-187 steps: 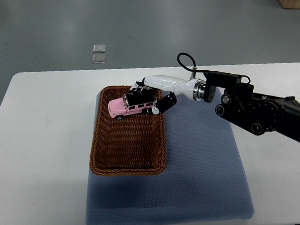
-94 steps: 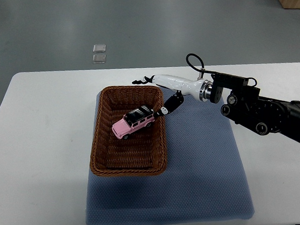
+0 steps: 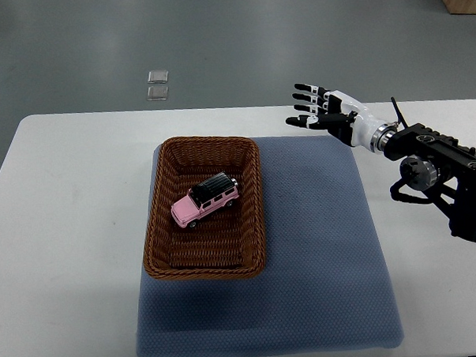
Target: Place pink car in brown basket
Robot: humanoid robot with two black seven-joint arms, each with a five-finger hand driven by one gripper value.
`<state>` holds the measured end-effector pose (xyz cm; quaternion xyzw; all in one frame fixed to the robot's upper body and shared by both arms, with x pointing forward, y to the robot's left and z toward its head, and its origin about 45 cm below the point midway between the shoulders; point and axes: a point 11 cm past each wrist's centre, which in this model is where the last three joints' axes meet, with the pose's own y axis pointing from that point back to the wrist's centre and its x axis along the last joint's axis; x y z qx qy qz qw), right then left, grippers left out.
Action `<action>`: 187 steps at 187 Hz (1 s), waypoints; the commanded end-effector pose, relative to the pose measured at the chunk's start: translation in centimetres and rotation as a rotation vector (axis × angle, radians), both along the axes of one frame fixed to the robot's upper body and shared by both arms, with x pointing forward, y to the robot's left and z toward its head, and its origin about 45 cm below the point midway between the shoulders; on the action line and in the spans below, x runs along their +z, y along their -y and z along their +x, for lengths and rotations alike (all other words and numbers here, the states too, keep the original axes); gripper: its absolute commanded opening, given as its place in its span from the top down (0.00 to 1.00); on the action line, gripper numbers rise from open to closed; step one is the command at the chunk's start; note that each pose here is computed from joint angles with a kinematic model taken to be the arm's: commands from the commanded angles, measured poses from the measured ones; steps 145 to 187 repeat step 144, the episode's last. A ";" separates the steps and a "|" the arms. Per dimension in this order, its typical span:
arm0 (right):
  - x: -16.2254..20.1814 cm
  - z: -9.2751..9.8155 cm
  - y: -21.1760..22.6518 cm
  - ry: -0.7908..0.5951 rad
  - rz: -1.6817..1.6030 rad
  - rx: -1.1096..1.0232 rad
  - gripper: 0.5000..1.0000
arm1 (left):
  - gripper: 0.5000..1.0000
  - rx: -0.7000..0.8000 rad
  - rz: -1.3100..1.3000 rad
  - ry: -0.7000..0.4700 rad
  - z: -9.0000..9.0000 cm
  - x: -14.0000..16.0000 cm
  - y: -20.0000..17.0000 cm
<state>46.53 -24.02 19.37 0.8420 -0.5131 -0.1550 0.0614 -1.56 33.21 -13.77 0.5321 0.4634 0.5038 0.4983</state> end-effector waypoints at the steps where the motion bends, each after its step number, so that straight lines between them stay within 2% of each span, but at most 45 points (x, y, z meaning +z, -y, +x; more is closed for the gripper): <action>1: -0.6 -0.1 1.0 -0.073 0.122 -0.049 0.17 | 0.00 0.000 0.001 0.000 0.0 0.0 0.0; 52: -2.0 -0.7 3.1 -0.215 0.398 -0.136 0.17 | 0.00 0.000 0.001 0.000 0.0 0.0 0.0; 101: -3.1 -1.1 4.5 -0.222 0.392 -0.183 0.17 | 0.00 0.000 -0.001 0.000 0.0 0.0 0.0; 187: -2.6 -1.0 5.4 -0.197 0.390 -0.185 0.17 | 0.00 0.000 0.001 0.000 0.0 0.0 0.0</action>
